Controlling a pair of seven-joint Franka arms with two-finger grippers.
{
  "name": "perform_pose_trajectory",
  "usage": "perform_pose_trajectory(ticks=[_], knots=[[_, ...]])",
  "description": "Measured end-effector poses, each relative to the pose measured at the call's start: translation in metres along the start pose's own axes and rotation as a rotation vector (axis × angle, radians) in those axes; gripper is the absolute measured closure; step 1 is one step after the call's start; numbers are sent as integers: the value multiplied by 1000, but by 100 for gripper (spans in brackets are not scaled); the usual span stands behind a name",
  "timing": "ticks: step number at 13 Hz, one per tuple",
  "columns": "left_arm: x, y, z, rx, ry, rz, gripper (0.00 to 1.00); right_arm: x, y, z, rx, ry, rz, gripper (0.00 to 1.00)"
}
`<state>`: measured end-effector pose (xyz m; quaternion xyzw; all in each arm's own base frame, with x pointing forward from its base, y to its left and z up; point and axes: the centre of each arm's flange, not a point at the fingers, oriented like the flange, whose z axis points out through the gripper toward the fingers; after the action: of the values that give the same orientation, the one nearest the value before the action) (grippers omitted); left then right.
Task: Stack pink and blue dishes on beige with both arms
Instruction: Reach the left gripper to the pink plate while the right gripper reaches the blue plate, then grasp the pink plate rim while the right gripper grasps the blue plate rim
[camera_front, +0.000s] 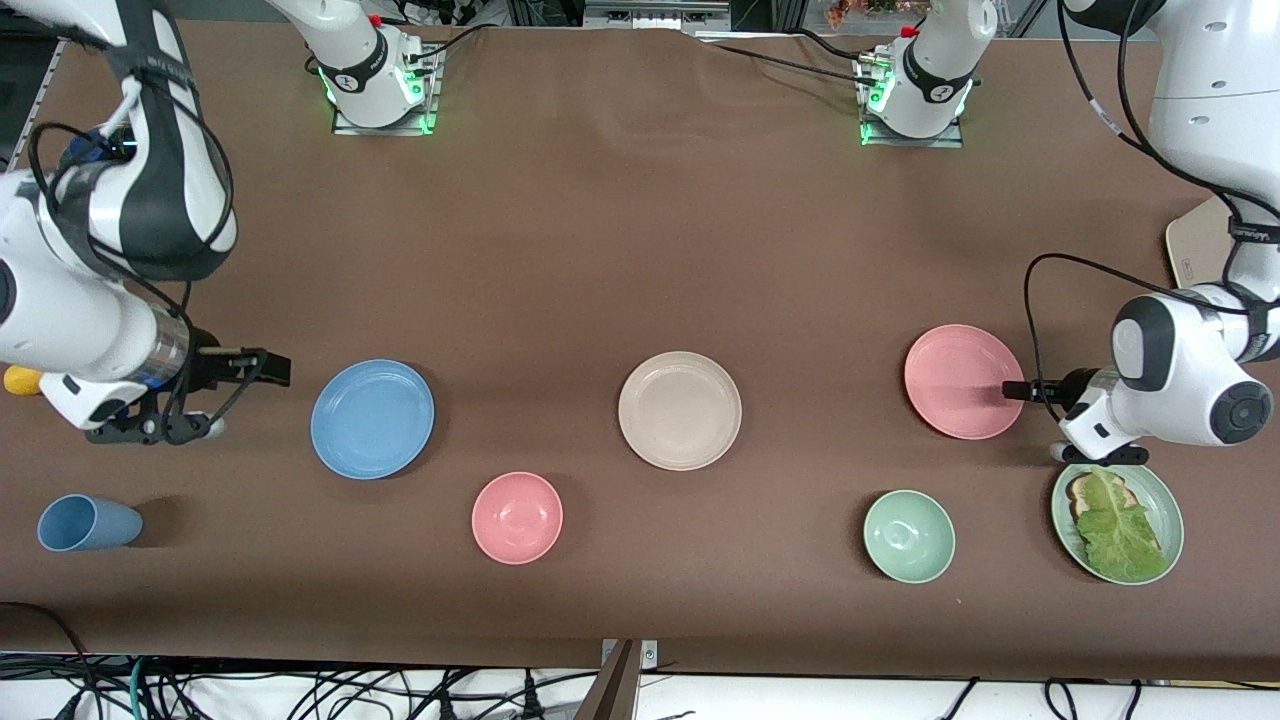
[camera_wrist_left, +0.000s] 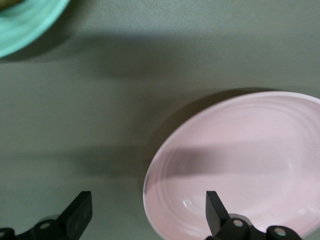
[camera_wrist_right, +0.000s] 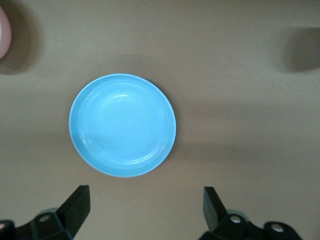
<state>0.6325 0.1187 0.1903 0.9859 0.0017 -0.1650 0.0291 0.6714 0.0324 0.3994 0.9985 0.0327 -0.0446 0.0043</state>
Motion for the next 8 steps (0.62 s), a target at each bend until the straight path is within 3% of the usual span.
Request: perform_pose_trajectory(ticks=[3, 4, 8], knots=[[-7, -2, 30, 3, 19, 0, 4, 9, 1, 37, 2, -29, -1, 0], [-8, -3, 33, 3, 20, 0, 11, 9, 2, 44, 2, -26, 0, 0], [-8, 0, 26, 3, 32, 6, 60, 6, 6, 102, 2, 59, -20, 0]])
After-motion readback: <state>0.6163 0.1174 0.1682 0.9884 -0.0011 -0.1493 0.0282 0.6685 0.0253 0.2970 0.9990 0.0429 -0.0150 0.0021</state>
